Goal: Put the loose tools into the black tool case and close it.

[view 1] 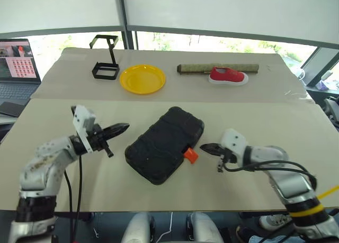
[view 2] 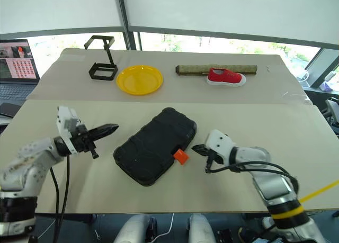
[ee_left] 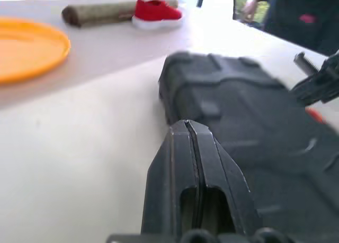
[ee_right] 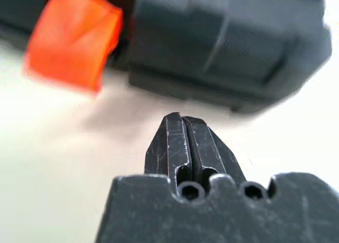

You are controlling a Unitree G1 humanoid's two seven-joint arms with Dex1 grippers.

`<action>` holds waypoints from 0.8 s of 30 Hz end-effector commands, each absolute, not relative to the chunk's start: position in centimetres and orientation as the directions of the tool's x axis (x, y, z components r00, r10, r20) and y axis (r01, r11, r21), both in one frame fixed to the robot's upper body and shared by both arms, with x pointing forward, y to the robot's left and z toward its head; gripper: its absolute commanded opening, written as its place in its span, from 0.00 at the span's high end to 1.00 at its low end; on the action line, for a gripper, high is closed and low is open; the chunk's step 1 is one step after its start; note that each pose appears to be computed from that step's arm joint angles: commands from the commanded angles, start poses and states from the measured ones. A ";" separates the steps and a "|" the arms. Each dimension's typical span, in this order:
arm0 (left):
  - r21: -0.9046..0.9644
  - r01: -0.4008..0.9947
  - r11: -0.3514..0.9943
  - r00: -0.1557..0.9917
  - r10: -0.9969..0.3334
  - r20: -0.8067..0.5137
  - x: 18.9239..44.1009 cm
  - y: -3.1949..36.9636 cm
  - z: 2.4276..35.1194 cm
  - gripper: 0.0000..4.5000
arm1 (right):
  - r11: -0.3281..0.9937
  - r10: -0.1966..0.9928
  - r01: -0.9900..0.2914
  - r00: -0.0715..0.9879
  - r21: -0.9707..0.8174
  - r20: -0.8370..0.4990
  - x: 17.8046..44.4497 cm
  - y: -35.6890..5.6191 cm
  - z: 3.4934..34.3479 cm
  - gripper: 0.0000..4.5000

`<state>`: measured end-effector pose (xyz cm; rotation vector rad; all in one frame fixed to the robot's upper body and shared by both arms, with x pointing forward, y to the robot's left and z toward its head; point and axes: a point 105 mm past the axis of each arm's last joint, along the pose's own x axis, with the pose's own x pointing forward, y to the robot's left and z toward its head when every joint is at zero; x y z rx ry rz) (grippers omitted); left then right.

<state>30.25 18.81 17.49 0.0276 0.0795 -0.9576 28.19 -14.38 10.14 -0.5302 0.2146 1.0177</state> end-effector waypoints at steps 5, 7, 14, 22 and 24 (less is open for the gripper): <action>0.047 0.957 0.286 0.288 -0.922 -0.257 29.9 12.6 16.1 0.99 | 0.375 0.813 -0.901 0.433 -0.219 -0.389 24.3 -13.7 11.5 0.98; 0.036 0.963 0.269 0.267 -0.917 -0.296 30.8 10.6 14.7 0.99 | 0.374 0.813 -0.903 0.429 -0.212 -0.395 23.9 -13.2 11.2 0.98; 0.016 0.982 0.188 0.181 -0.914 -0.363 31.0 7.2 12.7 0.99 | 0.359 0.827 -0.910 0.414 -0.209 -0.380 23.8 -11.3 10.9 0.98; 0.009 0.984 0.180 0.164 -0.875 -0.455 30.8 6.8 9.9 0.99 | 0.348 0.816 -0.909 0.415 -0.231 -0.402 24.6 -11.1 10.5 0.98; 0.014 0.984 0.177 0.163 -0.868 -0.469 30.6 6.9 9.5 0.99 | 0.345 0.815 -0.908 0.415 -0.235 -0.405 24.7 -11.1 10.6 0.98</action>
